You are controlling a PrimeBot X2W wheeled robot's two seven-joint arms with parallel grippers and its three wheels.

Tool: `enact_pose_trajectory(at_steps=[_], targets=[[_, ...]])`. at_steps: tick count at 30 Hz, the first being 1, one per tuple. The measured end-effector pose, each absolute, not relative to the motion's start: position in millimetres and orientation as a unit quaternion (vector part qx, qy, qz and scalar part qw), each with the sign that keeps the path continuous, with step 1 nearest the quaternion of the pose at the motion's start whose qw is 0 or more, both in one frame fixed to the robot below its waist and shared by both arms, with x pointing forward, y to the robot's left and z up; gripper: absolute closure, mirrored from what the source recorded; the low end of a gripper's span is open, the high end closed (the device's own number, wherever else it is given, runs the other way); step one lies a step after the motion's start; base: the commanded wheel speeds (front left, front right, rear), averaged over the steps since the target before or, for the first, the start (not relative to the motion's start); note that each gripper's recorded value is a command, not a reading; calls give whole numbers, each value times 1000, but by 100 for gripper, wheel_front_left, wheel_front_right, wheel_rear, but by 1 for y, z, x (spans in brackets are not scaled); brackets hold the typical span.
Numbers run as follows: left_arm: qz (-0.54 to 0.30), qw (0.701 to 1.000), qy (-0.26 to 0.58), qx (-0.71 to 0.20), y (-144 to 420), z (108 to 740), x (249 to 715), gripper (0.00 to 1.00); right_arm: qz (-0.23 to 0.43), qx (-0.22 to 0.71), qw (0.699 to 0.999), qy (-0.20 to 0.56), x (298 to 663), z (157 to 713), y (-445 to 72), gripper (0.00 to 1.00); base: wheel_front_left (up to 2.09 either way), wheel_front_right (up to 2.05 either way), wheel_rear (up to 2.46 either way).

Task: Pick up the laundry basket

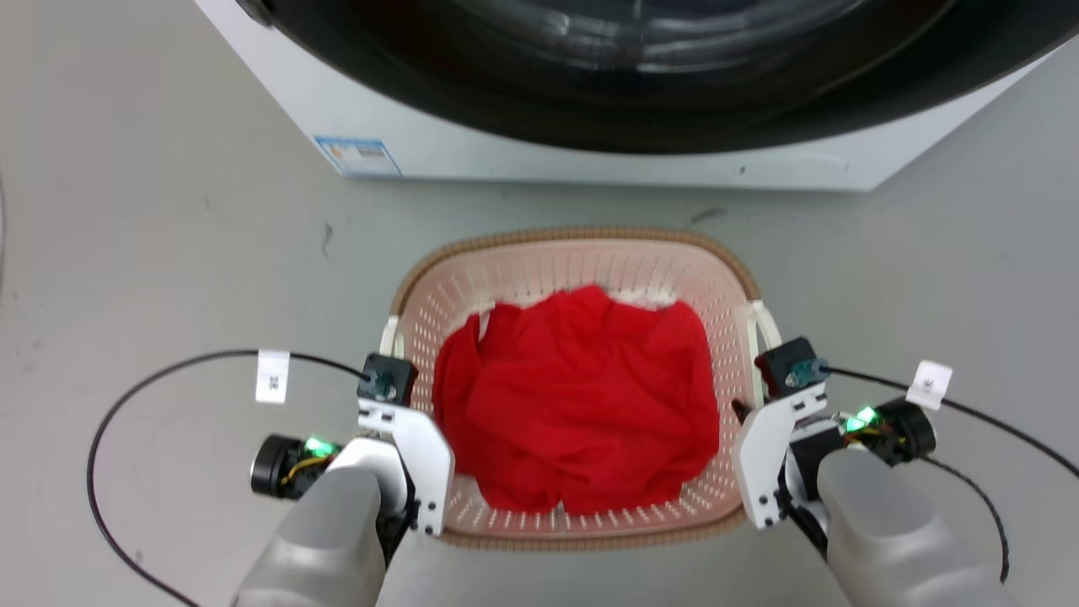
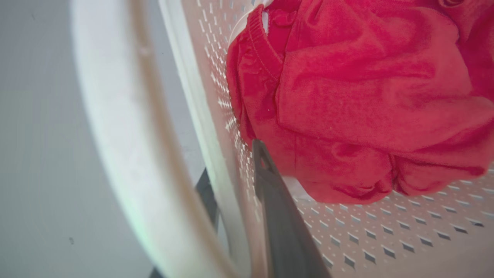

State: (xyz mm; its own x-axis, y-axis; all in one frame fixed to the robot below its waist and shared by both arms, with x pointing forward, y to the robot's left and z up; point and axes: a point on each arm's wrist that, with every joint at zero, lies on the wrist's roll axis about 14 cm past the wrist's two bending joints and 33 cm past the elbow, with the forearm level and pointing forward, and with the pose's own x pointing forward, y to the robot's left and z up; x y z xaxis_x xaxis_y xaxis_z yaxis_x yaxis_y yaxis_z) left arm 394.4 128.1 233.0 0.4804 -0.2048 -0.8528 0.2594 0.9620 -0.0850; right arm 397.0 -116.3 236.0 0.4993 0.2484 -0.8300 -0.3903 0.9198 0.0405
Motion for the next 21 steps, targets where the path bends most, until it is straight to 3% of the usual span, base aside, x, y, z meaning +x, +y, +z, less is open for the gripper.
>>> enact_pose_trajectory(at_steps=[21], targets=[[-142, 850, 505, 45, 128, 295, 311, 100, 200, -105, 853, 470, 319, 301, -109, 100, 0, 0, 0]])
